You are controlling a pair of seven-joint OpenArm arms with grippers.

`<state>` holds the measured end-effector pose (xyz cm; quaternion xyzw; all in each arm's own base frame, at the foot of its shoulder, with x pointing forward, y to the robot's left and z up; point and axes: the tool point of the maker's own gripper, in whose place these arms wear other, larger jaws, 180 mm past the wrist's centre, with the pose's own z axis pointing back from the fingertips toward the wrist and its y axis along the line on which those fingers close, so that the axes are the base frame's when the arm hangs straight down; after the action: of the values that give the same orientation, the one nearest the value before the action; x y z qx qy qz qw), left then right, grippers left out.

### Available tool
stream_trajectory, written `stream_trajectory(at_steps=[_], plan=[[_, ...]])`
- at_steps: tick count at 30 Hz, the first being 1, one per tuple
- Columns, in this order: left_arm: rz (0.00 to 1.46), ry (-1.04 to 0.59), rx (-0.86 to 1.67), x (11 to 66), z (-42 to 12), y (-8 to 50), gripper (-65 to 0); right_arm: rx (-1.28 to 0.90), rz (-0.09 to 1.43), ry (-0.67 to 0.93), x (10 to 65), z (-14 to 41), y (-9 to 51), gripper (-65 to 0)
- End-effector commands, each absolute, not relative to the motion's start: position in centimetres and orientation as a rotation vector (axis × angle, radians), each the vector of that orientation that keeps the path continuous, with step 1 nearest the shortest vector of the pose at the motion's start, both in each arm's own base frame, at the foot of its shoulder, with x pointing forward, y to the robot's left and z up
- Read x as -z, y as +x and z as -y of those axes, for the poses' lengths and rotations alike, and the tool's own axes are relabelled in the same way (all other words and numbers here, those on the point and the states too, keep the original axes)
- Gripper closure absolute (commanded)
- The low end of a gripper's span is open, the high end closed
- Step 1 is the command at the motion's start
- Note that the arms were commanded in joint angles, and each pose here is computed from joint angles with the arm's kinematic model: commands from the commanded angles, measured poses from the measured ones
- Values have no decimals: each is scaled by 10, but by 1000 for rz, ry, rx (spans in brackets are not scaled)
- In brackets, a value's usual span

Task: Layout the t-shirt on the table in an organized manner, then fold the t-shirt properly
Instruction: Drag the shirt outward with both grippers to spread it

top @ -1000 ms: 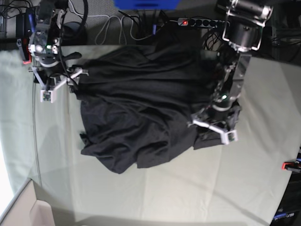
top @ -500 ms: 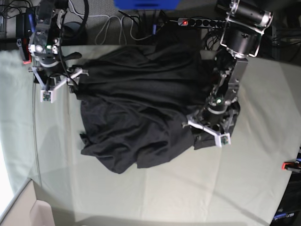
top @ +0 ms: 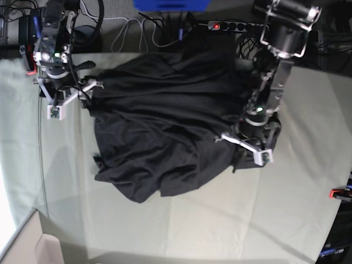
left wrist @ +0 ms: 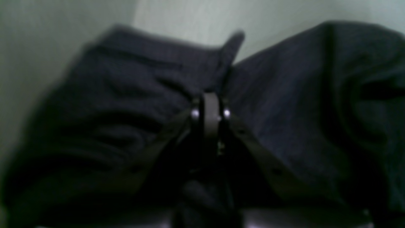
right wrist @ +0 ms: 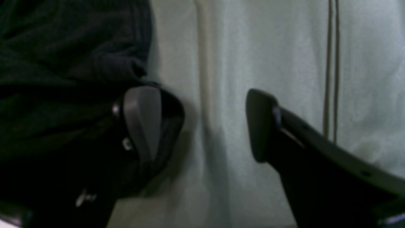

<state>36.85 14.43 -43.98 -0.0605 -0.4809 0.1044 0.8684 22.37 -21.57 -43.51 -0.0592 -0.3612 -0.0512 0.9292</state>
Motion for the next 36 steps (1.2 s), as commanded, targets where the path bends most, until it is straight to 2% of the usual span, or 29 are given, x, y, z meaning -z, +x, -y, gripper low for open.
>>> stream_trajectory(at_steps=[1, 5, 9, 13, 21, 27, 36], plan=[[1120, -134, -213, 405, -149, 386, -1, 103, 784, -133, 425, 220, 232, -427], [1264, -121, -307, 352, -186, 381, -1, 91, 799, -149, 419, 226, 235, -427], [1354, -24, -449, 320, -250, 353, -1, 102, 817, -163, 414, 234, 242, -429], [1337, 18, -654, 322, -309, 297, -1, 148, 820, -200, 410, 253, 239, -430], [1232, 108, -984, 346, -394, 188, -1, 150, 852, -196, 403, 253, 251, -431], [1155, 171, -1051, 372, -413, 157, -1, 155, 902, -187, 390, 250, 271, -431], [1133, 167, -1066, 379, -405, 149, -1, 37, 956, -92, 380, 199, 306, -435]])
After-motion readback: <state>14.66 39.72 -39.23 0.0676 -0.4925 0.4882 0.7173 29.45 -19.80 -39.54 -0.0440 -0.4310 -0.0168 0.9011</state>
